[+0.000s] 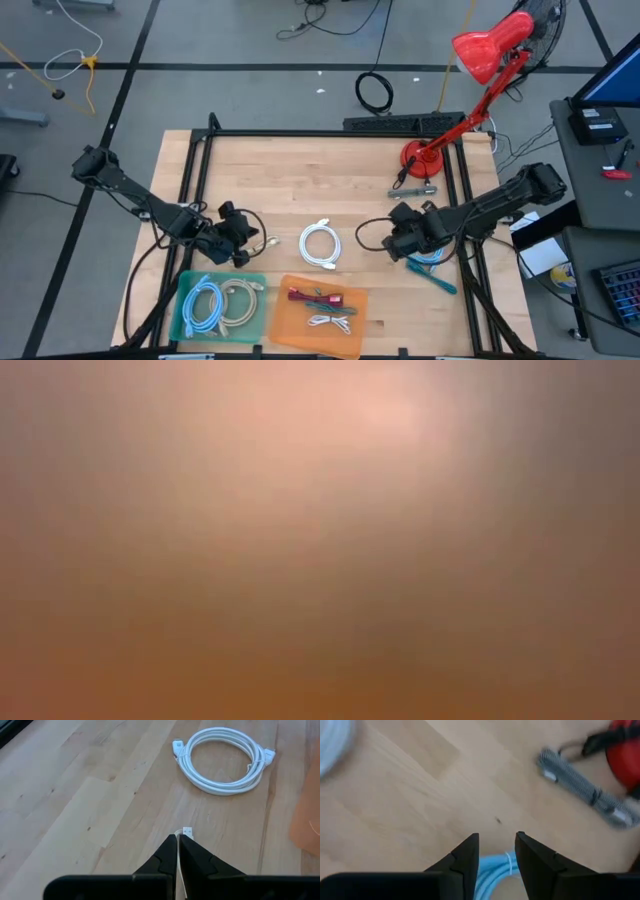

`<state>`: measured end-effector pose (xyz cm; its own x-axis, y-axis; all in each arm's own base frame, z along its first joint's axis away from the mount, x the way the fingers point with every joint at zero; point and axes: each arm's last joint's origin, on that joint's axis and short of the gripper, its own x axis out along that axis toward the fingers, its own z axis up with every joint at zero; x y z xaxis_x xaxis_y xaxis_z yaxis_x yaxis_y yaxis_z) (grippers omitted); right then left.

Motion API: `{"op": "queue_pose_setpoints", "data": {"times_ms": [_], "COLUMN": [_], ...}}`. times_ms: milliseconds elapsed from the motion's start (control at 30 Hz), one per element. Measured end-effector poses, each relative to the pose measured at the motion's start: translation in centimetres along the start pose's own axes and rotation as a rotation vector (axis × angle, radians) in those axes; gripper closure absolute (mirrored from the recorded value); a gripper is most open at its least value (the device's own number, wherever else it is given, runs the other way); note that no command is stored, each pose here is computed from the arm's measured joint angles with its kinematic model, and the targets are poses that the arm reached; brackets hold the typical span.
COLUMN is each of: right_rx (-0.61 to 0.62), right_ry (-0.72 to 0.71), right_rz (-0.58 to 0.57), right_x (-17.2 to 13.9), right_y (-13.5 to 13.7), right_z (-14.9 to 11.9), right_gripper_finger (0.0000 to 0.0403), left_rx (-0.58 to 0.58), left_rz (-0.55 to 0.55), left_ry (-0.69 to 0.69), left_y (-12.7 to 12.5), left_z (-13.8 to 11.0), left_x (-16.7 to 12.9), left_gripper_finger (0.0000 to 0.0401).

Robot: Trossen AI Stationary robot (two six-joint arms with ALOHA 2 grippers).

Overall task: Pick & Place USB Port
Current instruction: Put the blue HDMI cable into the green bin

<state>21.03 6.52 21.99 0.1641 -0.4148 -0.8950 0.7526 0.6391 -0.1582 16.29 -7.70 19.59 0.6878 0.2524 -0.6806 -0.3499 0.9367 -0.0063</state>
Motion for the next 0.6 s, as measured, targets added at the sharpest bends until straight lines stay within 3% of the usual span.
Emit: {"op": "queue_pose_setpoints", "data": {"times_ms": [367,600], "right_rx": [0.205,0.295], "right_ry": [0.189,0.205], "right_rz": [-0.145,-0.112], "right_x": [4.5,5.2], "right_y": [-4.9,-5.7], "right_z": [-4.9,-5.7], "right_gripper_finger": [0.0271,0.027], "left_rx": [-0.008,-0.005], "left_rz": [-0.001,-0.002], "left_ry": [-0.002,-0.002], "left_y": [0.0,0.0], "left_z": [0.0,0.0], "left_x": [0.0,0.0], "left_gripper_finger": [0.0377,0.0377]}}
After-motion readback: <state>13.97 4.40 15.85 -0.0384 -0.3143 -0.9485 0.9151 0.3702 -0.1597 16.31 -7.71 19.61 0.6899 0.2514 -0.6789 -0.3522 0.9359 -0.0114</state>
